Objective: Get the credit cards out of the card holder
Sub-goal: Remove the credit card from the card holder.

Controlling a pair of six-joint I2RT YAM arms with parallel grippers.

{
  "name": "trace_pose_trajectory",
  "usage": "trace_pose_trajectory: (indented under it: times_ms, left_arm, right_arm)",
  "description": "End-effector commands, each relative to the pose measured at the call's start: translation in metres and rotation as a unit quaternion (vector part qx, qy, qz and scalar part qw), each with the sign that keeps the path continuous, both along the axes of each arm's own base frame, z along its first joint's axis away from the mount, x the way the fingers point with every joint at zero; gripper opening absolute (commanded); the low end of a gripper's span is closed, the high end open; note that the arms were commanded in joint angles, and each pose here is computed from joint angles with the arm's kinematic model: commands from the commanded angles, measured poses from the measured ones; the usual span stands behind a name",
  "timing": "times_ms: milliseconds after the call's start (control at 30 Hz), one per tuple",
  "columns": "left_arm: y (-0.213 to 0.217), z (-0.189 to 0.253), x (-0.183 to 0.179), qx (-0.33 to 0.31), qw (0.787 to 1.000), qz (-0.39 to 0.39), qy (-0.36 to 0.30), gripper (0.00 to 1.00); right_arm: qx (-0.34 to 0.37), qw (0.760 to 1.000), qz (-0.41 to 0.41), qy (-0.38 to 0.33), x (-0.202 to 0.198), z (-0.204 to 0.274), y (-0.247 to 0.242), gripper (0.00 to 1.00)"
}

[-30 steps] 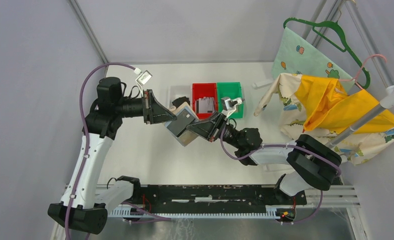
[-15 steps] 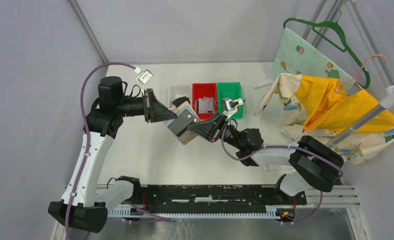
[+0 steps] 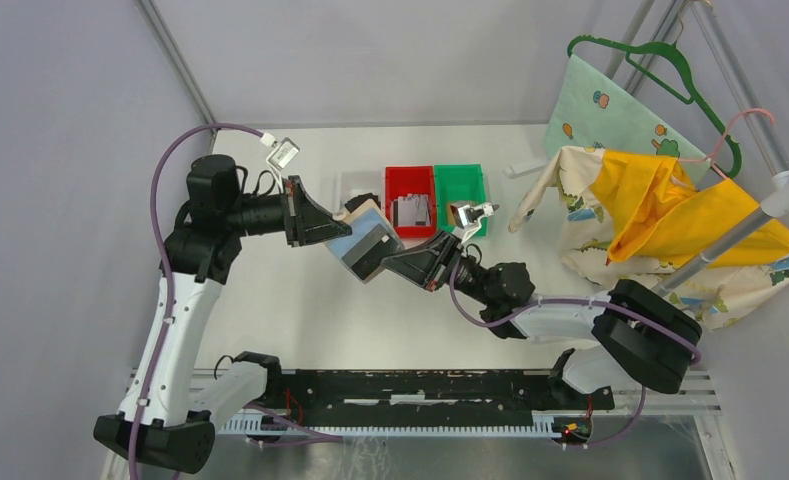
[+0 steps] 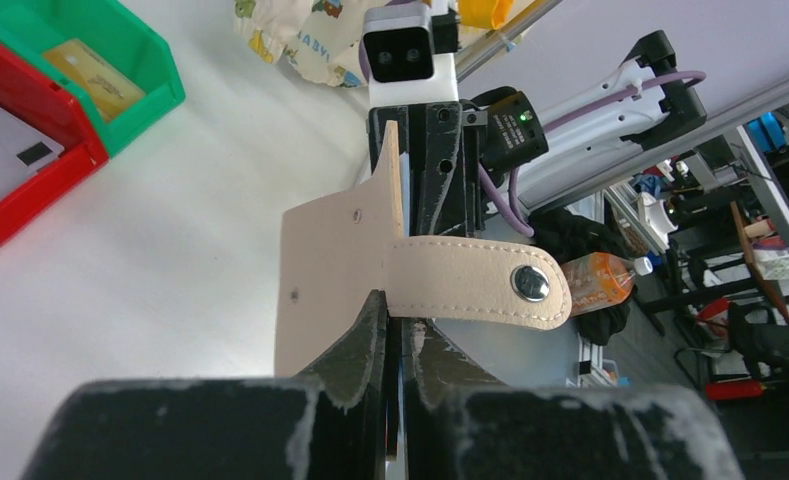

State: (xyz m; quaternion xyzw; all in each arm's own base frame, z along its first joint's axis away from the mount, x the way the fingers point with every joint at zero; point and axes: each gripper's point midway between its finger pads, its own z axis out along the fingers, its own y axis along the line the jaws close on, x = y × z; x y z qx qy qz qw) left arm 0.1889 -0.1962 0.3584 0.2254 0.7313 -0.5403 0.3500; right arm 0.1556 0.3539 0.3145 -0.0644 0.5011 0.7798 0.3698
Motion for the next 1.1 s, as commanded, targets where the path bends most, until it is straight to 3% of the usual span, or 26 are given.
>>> trace_pose_trajectory:
  times_ms: [0,133,367,533,900,1067]
  left_arm:
    - [0.001,0.029,-0.006,-0.019,0.997,0.004,-0.068,0.02]
    - [0.001,0.023,-0.009,-0.018,0.998,0.0,-0.058,0.02]
    - [0.003,0.021,-0.012,-0.008,0.998,-0.001,-0.064,0.02]
    - [0.004,0.017,-0.007,0.003,0.998,0.003,-0.062,0.02]
    - [0.007,0.025,0.011,0.019,0.996,0.035,-0.086,0.02]
    - [0.01,0.027,0.018,0.027,0.993,0.052,-0.099,0.02]
  right_arm:
    - [0.041,0.999,0.01,-0.032,-0.01,0.03,-0.004,0.17]
    - [0.059,0.998,0.019,-0.031,-0.009,0.039,0.001,0.25]
    - [0.101,0.993,0.037,-0.037,-0.008,0.062,0.007,0.25]
    - [0.102,0.993,0.042,-0.039,-0.009,0.066,0.01,0.04]
    - [0.048,0.998,0.026,-0.027,-0.02,0.026,-0.011,0.05]
    - [0.031,0.999,0.028,-0.028,-0.019,0.019,-0.016,0.0]
